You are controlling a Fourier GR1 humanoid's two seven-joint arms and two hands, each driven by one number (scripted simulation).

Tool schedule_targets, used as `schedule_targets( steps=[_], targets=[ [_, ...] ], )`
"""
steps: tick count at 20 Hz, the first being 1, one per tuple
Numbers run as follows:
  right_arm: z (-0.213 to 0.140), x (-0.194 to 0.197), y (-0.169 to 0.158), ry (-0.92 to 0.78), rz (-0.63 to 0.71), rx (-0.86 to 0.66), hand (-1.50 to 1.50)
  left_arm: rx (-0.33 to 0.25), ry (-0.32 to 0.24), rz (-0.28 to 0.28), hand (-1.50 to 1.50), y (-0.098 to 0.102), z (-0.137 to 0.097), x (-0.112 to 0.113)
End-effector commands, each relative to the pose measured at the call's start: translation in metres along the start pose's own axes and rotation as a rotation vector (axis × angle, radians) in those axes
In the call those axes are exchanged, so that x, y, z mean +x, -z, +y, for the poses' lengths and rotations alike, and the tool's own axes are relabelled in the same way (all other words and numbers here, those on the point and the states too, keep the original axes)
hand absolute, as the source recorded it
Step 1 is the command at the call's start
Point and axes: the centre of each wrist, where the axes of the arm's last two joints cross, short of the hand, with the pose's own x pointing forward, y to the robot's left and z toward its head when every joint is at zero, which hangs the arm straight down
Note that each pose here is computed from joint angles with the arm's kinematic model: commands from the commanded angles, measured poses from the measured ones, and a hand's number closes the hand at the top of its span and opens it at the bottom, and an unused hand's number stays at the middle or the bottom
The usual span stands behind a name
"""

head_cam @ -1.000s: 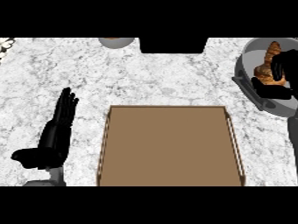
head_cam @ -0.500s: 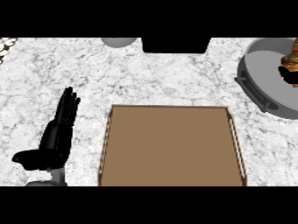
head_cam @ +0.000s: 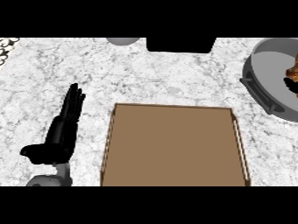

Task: Pick the croissant from the tray and place it in the pot

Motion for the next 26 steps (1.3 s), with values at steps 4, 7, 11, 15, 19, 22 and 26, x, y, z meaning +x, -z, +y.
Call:
schedule_targets(
  steps=[4,7,11,15,19,22,26],
  targets=[
    [0.008,-0.026,-0.009,0.001,0.242,0.156,-1.50,-0.018,-0.006,0.001,0.00,-0.001,0.004,0.003],
    [0.016,-0.028,-0.013,0.102,0.133,0.199,-1.50,-0.018,-0.016,0.001,0.00,0.002,-0.004,0.005],
    [0.016,-0.016,-0.006,0.373,0.036,0.061,-1.50,-0.013,-0.014,-0.005,0.00,0.004,0.005,0.005],
    [0.005,-0.029,-0.008,0.676,0.001,-0.141,-1.50,0.009,-0.007,-0.013,0.00,0.000,0.003,0.004],
    [-0.009,-0.042,-0.011,0.864,0.057,-0.187,-1.50,0.014,-0.007,0.014,0.00,-0.006,0.016,0.000],
    [-0.026,-0.065,-0.022,0.886,0.105,-0.202,-1.50,-0.001,0.001,-0.010,0.00,-0.006,0.013,0.005],
    [-0.029,-0.094,-0.044,0.901,0.093,-0.257,-1.50,-0.001,-0.002,0.002,0.00,-0.004,0.001,-0.007]
  ],
)
